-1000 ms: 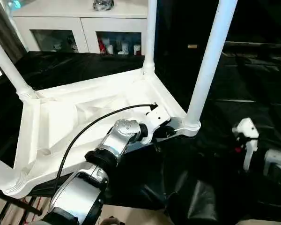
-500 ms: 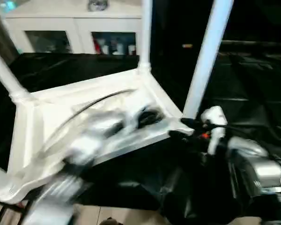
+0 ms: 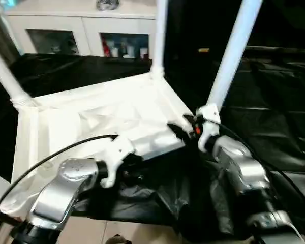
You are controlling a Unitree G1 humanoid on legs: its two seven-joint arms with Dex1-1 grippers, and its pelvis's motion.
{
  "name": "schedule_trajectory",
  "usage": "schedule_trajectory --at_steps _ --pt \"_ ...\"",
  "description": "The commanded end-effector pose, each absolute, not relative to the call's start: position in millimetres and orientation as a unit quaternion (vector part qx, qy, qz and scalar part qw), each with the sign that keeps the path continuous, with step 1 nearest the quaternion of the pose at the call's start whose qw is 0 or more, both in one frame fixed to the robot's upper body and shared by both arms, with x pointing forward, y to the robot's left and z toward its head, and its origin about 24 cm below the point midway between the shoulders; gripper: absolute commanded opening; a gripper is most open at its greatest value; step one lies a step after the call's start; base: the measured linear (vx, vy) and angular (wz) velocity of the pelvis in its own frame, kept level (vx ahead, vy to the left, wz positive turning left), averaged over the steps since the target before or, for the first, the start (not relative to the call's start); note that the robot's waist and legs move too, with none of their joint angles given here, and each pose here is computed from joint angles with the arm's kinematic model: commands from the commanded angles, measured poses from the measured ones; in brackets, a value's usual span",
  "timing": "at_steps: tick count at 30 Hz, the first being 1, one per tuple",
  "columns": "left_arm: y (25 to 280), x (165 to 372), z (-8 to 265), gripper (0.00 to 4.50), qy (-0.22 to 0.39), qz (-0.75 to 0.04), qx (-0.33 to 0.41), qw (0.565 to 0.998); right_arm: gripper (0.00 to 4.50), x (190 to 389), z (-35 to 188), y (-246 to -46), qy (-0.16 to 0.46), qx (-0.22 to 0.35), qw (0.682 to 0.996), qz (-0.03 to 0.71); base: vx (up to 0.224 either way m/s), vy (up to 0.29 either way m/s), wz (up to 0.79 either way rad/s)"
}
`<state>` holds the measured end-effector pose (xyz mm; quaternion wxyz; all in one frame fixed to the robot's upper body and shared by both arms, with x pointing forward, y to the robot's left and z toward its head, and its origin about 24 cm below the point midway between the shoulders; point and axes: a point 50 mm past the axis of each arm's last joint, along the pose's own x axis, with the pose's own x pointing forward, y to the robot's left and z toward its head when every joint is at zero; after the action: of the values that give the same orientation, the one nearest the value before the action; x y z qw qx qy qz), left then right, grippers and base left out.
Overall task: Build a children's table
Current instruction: Rotate table base
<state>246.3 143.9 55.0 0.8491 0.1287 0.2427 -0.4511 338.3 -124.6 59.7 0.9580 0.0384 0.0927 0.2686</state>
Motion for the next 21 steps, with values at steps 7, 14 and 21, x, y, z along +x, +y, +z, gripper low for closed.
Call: schedule_trajectory --at_steps 7,14,21 --pt "155 249 59 3.32 0.242 -0.395 0.153 0.873 3.54 365.1 72 -180.2 0.064 0.070 0.993 0.063 0.000 0.000 0.00" --pt "155 249 60 3.76 0.234 -0.386 0.165 0.877 3.54 374.3 82 -208.2 0.049 0.069 0.996 -0.002 0.000 0.000 0.00" --pt "156 253 61 4.24 0.213 -0.377 0.174 0.885 3.54 379.3 92 -234.9 0.037 0.058 0.997 -0.047 0.000 0.000 0.00"
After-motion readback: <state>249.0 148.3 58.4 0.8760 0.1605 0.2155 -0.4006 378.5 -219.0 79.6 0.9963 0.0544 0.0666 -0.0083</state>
